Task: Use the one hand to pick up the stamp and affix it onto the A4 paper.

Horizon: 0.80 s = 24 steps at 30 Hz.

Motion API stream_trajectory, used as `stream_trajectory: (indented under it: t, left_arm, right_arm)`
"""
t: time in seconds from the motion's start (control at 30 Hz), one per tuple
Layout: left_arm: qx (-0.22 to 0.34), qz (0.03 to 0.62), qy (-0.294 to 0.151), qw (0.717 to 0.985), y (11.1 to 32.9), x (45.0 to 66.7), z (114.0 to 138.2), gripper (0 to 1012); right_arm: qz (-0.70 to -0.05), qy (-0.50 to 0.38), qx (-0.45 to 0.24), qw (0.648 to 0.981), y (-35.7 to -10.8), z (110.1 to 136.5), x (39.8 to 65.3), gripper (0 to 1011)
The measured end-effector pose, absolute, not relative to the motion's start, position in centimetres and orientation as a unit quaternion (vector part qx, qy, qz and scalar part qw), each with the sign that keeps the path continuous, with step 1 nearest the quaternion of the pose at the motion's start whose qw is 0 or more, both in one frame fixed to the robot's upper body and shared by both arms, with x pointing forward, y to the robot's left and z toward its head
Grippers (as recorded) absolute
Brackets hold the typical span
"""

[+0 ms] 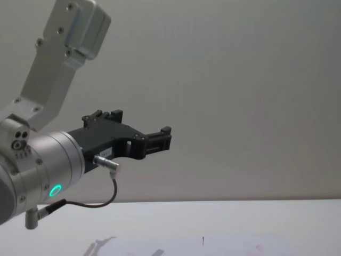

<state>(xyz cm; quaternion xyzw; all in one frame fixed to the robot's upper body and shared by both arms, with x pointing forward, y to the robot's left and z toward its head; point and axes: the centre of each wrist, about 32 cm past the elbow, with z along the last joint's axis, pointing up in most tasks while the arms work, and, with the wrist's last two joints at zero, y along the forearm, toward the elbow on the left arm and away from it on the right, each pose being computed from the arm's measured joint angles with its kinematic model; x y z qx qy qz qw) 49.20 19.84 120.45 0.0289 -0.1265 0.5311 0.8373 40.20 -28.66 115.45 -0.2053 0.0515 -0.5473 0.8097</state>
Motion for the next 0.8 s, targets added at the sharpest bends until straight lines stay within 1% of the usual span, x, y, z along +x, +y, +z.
stream_trajectory:
  t: [0.07,0.1,0.23,0.3,0.33,0.37,0.43,0.47,0.57,0.6,0.67,0.8]
  left_arm:
    - [0.029,0.531,-0.126,0.837,19.84,49.20,120.44,1001]
    - [0.029,0.531,-0.126,0.837,19.84,49.20,120.44,1001]
    - [0.029,0.531,-0.126,0.837,19.84,49.20,120.44,1001]
    - [0.029,0.531,-0.126,0.837,19.84,49.20,120.44,1001]
    - [0.029,0.531,-0.126,0.837,19.84,49.20,120.44,1001]
    - [0.029,0.531,-0.127,0.837,19.84,49.20,120.44,1001]
    - [0.029,0.531,-0.126,0.837,19.84,49.20,120.44,1001]
    - [0.029,0.531,-0.126,0.837,19.84,49.20,120.44,1001]
    - [0.029,0.531,-0.126,0.837,19.84,49.20,120.44,1001]
    - [0.029,0.531,-0.126,0.837,19.84,49.20,120.44,1001]
    - [0.029,0.531,-0.126,0.837,19.84,49.20,120.44,1001]
    - [0.029,0.531,-0.126,0.837,19.84,49.20,120.44,1001]
  right_arm:
    - [-0.547,0.052,-0.207,0.810,-28.67,115.40,40.20,922]
    - [-0.547,0.054,-0.208,0.809,-28.68,115.35,40.20,878]
    - [-0.546,0.056,-0.211,0.809,-28.69,115.25,40.20,755]
    - [-0.546,0.057,-0.211,0.809,-28.70,115.22,40.20,710]
    - [-0.546,0.057,-0.212,0.808,-28.70,115.19,40.20,704]
    - [-0.546,0.058,-0.212,0.808,-28.70,115.18,40.20,632]
    - [-0.546,0.058,-0.213,0.808,-28.70,115.16,40.20,590]
    - [-0.546,0.058,-0.213,0.808,-28.70,115.15,40.21,534]
    - [-0.546,0.059,-0.214,0.808,-28.71,115.12,40.20,474]
    - [-0.546,0.060,-0.215,0.808,-28.71,115.11,40.20,417]
    - [-0.546,0.060,-0.215,0.808,-28.71,115.10,40.20,369]
    - [-0.545,0.060,-0.216,0.808,-28.72,115.07,40.20,232]
